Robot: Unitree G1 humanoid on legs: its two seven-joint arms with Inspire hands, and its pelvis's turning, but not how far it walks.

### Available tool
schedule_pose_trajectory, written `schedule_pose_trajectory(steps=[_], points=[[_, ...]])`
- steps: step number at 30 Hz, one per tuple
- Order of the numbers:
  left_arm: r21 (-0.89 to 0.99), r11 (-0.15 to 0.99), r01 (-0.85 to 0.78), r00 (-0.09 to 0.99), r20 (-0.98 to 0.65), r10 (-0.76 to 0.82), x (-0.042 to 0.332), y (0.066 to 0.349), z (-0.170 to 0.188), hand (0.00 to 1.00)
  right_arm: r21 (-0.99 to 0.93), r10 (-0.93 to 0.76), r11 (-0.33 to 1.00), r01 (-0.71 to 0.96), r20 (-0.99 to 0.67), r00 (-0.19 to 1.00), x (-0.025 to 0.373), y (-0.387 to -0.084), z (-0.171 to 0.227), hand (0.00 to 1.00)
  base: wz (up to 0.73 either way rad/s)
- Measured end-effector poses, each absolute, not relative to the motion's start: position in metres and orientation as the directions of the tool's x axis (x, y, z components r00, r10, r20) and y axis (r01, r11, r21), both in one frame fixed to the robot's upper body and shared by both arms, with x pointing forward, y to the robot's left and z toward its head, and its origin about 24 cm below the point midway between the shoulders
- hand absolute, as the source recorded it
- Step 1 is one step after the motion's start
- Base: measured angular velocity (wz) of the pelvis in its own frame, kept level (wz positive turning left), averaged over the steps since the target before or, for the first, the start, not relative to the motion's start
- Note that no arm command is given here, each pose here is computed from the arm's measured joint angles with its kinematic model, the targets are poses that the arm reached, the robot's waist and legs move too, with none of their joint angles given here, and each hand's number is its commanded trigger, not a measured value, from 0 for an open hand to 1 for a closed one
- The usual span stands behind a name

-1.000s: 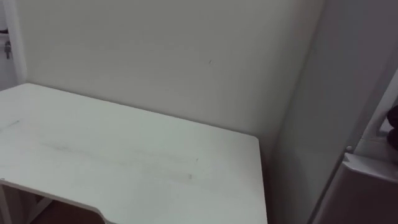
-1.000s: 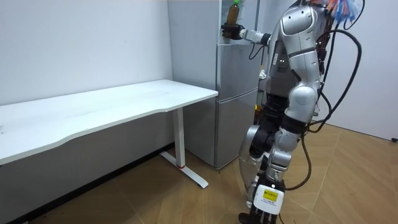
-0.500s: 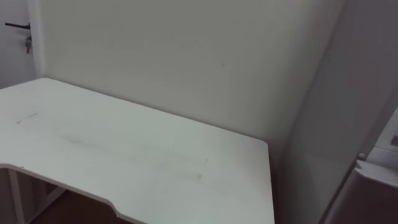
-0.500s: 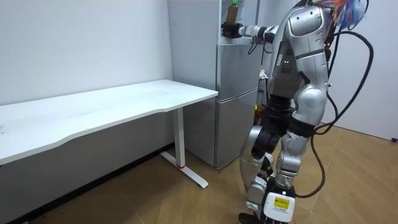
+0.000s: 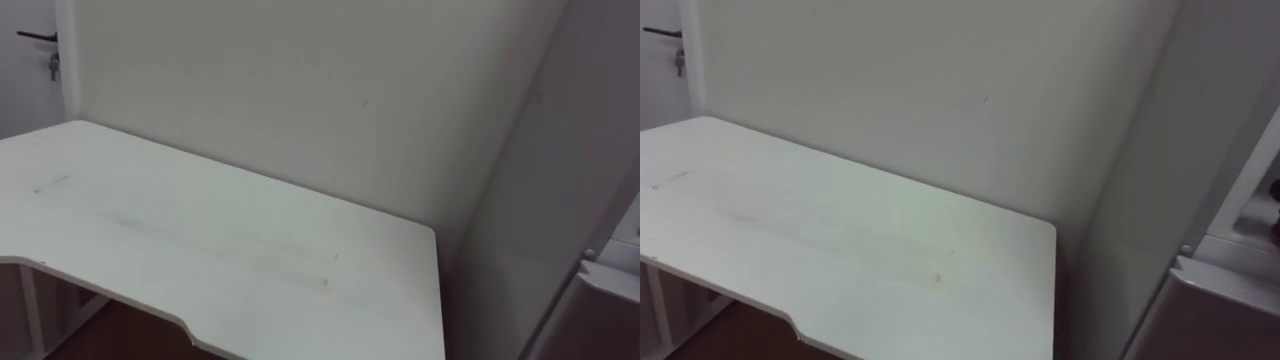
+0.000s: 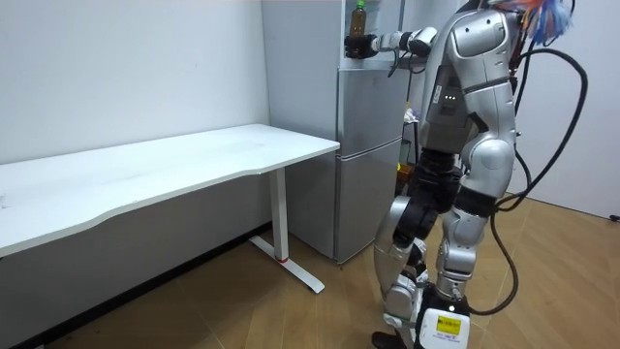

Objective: Put the bottle in the upper fridge

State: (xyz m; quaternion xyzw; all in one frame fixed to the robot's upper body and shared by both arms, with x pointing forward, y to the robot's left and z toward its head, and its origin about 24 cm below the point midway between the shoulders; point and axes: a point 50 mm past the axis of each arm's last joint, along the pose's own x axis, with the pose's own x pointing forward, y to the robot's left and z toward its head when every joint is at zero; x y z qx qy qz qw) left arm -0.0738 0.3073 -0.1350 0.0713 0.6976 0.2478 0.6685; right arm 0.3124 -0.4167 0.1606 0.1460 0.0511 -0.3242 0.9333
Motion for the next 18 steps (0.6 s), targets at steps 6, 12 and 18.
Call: schedule_pose_trajectory(steps=[6, 12, 18], points=[[0.442, 0.866, -0.232, -0.082, -0.896, 0.436, -0.070, 0.309, -0.134, 0.00, 0.229, -0.613, 0.735, 0.638, -0.177, 0.770, 0.310, -0.422, 0.169, 0.00, 0.12], [0.448, 0.866, -0.222, -0.096, -0.894, 0.438, -0.074, 0.310, -0.133, 0.00, 0.240, -0.611, 0.738, 0.631, -0.160, 0.776, 0.312, -0.421, 0.176, 0.00, 0.00], [0.439, 0.871, -0.223, -0.094, -0.899, 0.429, -0.074, 0.309, -0.134, 0.00, 0.241, -0.617, 0.730, 0.640, -0.169, 0.768, 0.309, -0.425, 0.175, 0.00, 0.00]])
